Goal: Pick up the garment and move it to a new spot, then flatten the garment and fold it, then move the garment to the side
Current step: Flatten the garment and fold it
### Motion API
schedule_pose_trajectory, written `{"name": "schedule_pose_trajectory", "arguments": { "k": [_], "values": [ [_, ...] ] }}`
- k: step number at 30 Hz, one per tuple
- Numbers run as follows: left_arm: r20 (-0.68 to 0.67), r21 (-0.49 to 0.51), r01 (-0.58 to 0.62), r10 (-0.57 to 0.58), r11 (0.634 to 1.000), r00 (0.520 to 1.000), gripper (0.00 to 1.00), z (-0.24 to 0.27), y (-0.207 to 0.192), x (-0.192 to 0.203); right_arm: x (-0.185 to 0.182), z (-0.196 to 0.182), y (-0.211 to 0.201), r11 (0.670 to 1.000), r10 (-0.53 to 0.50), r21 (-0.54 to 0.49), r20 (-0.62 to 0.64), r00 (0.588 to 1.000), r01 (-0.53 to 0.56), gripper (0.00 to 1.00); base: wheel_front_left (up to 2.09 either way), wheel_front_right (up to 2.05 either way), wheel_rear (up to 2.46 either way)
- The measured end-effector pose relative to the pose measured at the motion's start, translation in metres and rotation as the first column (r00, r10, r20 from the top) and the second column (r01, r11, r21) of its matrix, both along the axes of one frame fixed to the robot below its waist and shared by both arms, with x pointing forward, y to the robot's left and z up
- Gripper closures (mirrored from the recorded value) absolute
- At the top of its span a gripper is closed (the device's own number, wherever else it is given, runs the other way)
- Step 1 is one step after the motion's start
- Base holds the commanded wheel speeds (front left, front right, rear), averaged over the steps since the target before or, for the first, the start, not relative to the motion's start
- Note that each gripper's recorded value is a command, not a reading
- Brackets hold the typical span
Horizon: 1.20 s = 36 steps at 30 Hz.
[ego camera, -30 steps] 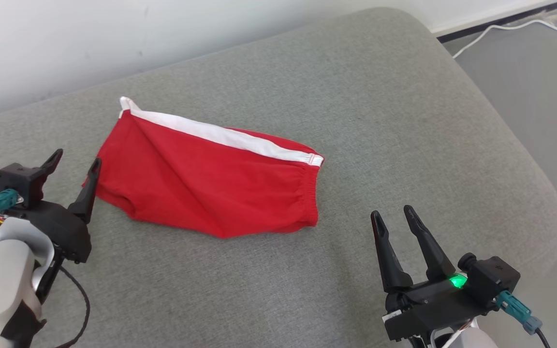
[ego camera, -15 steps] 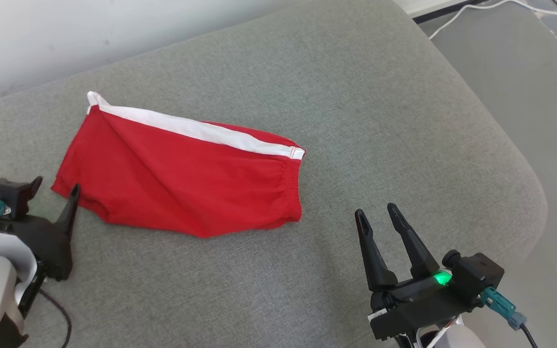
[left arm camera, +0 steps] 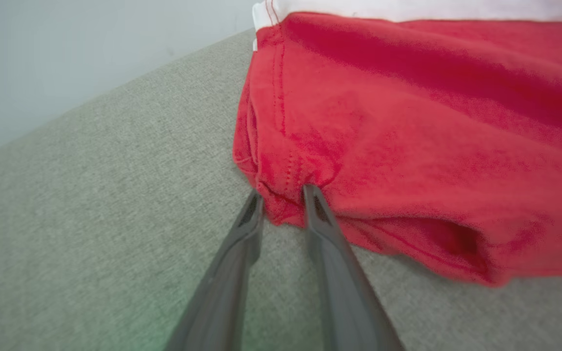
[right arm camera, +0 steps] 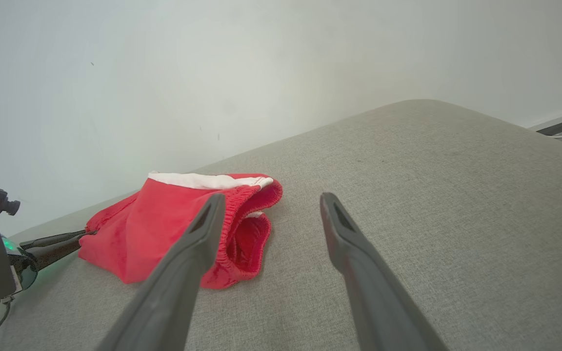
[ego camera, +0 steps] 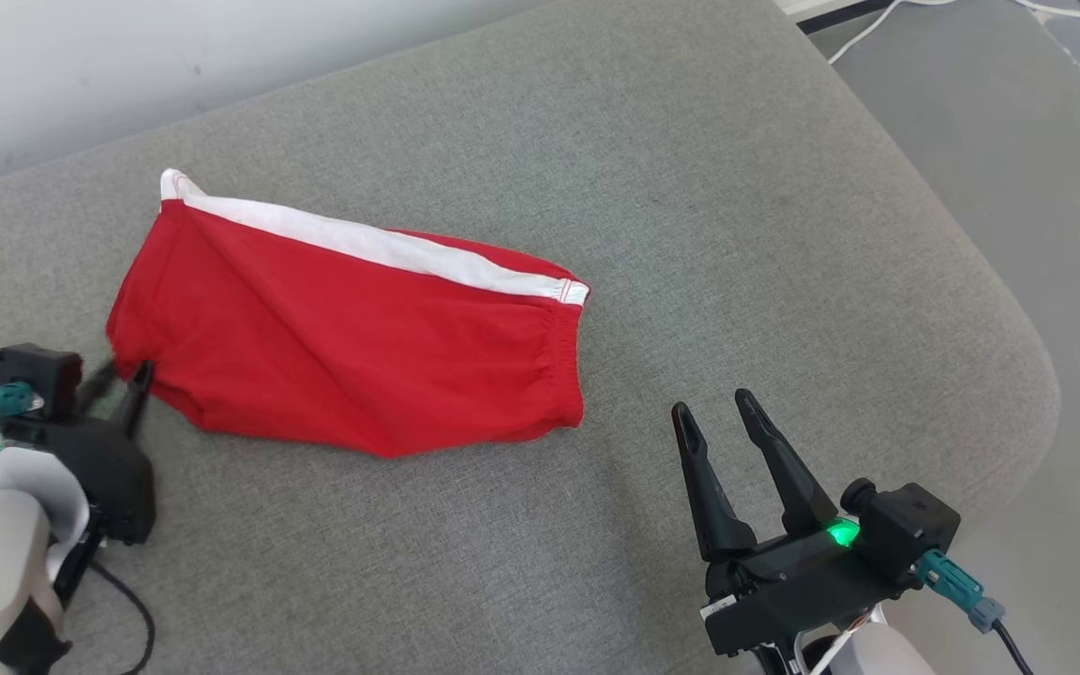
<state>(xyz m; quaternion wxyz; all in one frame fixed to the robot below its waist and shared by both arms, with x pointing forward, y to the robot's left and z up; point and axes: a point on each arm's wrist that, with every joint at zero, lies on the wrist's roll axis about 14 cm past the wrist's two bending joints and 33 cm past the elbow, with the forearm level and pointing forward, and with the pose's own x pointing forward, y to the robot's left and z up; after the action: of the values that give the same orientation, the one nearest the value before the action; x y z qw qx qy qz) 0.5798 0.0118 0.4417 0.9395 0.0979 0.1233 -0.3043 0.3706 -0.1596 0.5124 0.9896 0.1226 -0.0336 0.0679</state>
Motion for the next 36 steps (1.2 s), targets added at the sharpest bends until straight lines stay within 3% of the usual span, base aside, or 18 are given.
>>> {"name": "schedule_pose_trajectory", "arguments": {
  "k": [15,36],
  "values": [
    [0.045,-0.067,0.015,-0.012,0.998,0.999,1.0,0.016,-0.002,-0.041,-0.009,0.011,0.005,1.0,0.017,-0.015,0.041,0.999,-0.017,0.0,0.0,0.0,0.0],
    [0.073,-0.203,-0.151,0.168,0.967,0.983,1.0,0.045,0.058,-0.138,-0.022,0.014,0.027,0.994,0.107,-0.029,0.066,0.992,-0.105,0.0,0.0,0.0,0.0]
  ]
}}
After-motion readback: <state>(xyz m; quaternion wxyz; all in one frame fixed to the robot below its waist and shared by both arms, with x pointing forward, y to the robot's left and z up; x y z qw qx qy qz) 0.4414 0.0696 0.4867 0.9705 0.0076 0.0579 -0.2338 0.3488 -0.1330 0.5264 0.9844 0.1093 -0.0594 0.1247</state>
